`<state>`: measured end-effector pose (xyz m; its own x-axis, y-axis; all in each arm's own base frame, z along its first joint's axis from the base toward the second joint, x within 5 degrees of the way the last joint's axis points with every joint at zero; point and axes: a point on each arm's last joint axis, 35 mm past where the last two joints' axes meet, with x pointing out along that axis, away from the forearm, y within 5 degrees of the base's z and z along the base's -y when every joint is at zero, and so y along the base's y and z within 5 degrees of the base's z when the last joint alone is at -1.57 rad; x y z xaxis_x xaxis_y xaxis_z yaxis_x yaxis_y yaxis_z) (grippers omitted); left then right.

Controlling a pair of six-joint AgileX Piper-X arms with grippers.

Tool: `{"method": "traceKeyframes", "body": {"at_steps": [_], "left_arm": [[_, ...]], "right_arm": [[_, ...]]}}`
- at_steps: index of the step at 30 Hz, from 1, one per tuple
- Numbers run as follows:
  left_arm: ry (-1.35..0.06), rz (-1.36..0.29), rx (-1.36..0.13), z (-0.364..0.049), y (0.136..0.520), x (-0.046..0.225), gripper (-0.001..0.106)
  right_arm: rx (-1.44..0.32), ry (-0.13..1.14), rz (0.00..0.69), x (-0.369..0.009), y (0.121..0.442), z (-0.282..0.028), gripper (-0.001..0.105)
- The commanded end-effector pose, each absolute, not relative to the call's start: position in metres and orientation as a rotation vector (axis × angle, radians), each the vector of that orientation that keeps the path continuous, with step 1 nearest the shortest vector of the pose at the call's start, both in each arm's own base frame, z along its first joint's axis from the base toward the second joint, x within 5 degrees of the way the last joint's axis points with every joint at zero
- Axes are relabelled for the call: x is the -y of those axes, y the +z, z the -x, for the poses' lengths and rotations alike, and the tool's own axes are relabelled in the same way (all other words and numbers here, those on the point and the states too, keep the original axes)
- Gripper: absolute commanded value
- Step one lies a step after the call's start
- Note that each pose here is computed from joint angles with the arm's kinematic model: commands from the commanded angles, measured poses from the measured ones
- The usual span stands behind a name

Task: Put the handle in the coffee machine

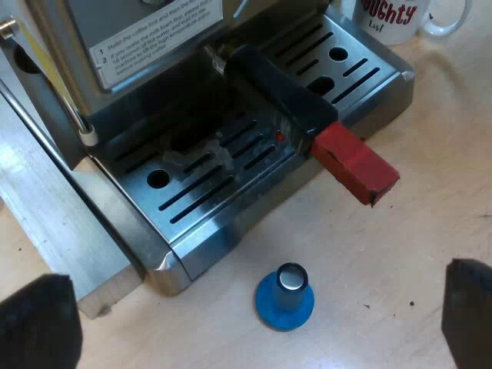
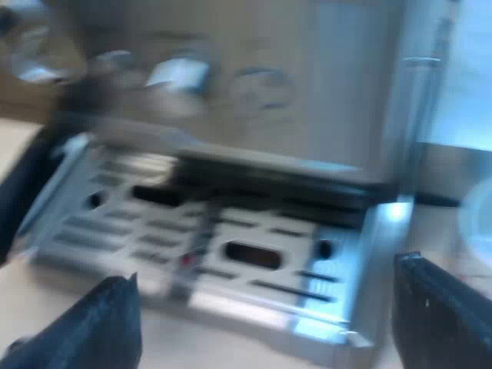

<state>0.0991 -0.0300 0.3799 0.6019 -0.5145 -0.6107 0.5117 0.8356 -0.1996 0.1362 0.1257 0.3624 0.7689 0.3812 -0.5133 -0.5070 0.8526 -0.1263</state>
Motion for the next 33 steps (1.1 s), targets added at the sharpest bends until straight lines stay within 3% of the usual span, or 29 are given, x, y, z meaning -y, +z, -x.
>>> {"method": "traceKeyframes", "body": {"at_steps": [1,4,8,13,21,33], "left_arm": [[-0.573,0.008,-0.693,-0.099,0.383,0.029,0.097],[-0.55,-0.001,-0.69,-0.098,0.383,0.028,0.097],[-0.487,-0.03,-0.649,-0.096,0.389,0.026,0.097],[-0.467,-0.021,-0.561,-0.087,0.398,0.024,0.097],[-0.407,-0.03,-0.476,-0.06,0.404,0.018,0.097],[-0.304,-0.047,-0.399,-0.013,0.402,0.009,0.097]], "right_arm": [[-0.497,0.46,0.231,-0.108,0.371,-0.135,0.069],[-0.482,0.358,0.204,-0.081,0.378,-0.131,0.069],[-0.49,0.294,0.219,-0.055,0.381,-0.118,0.069],[-0.528,0.198,0.285,-0.031,0.38,-0.099,0.069],[-0.513,0.152,0.282,-0.019,0.382,-0.082,0.069],[-0.556,0.079,0.208,-0.018,0.372,-0.083,0.069]]}}
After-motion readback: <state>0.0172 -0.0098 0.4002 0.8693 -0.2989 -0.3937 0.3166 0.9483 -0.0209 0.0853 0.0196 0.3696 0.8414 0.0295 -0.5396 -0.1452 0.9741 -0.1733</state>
